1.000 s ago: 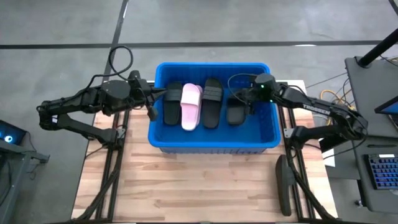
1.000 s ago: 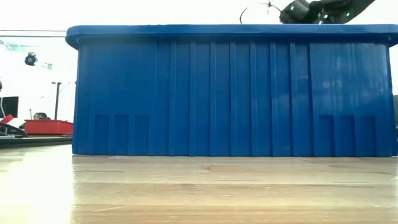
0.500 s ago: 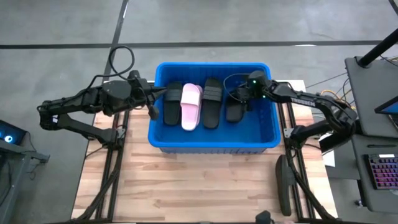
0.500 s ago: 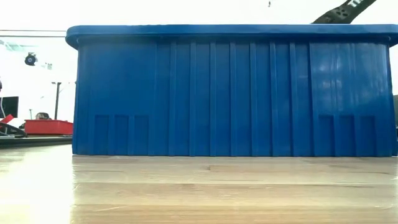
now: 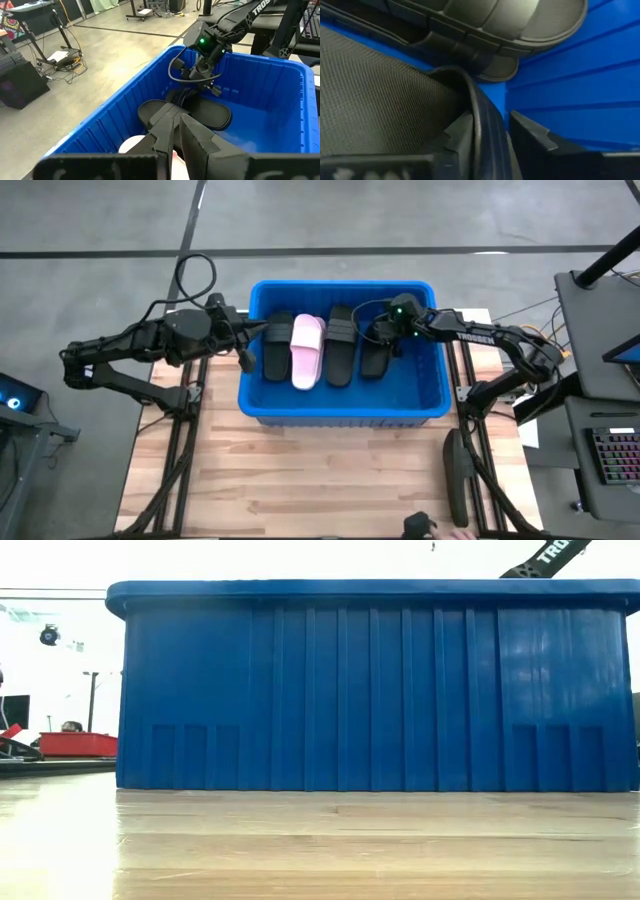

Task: Pick and place slides into bin
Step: Put the black slide into the blue container

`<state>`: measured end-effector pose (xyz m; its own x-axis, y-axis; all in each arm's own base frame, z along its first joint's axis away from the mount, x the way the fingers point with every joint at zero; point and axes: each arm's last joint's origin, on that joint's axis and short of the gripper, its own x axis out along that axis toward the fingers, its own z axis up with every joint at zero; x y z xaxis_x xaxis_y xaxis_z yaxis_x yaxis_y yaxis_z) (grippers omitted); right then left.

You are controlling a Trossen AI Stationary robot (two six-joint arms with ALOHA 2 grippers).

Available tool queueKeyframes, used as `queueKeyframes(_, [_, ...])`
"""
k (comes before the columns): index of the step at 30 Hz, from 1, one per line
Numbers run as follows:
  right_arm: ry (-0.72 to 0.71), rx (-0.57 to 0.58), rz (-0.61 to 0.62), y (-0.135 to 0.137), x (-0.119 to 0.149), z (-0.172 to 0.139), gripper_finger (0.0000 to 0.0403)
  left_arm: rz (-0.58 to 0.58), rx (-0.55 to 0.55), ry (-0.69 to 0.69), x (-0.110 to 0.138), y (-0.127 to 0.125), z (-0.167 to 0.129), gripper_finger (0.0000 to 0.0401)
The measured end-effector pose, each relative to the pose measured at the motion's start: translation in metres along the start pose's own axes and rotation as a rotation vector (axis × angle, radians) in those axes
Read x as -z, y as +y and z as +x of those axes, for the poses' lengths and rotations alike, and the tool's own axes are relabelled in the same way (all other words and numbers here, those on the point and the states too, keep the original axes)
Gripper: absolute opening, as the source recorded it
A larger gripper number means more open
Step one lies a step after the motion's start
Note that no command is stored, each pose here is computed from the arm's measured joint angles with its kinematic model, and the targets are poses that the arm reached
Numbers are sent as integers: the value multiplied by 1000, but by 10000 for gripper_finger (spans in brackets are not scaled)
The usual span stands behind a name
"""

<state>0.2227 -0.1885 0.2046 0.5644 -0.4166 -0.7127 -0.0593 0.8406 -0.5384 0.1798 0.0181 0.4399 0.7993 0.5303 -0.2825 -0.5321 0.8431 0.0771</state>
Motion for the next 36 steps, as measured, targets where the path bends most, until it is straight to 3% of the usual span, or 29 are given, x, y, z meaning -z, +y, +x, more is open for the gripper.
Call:
queueKeyframes(6, [44, -44, 17, -5, -4, -11, 174, 0, 0, 0, 0, 0, 0, 17])
queueKeyframes(12, [137, -146, 176, -14, -12, -27, 217, 4, 0, 0, 0, 0, 0, 17])
queueKeyframes(15, [151, -142, 322, -26, -21, -39, 225, 7, 0, 0, 0, 0, 0, 17])
queueKeyframes(20, [78, -116, 690, -53, -46, -67, 223, 11, -12, 0, 0, 0, 0, 17])
queueKeyframes(24, [-107, -320, 850, -66, -72, -93, 216, 2, -84, -6, 0, 2, 1, 17])
queueKeyframes(28, [-158, -524, 858, -58, -100, -118, 208, 3, -88, -7, 0, 2, 1, 17])
queueKeyframes(36, [233, -574, 686, 15, -139, -164, 194, 4, -61, -1, 0, 1, 2, 17])
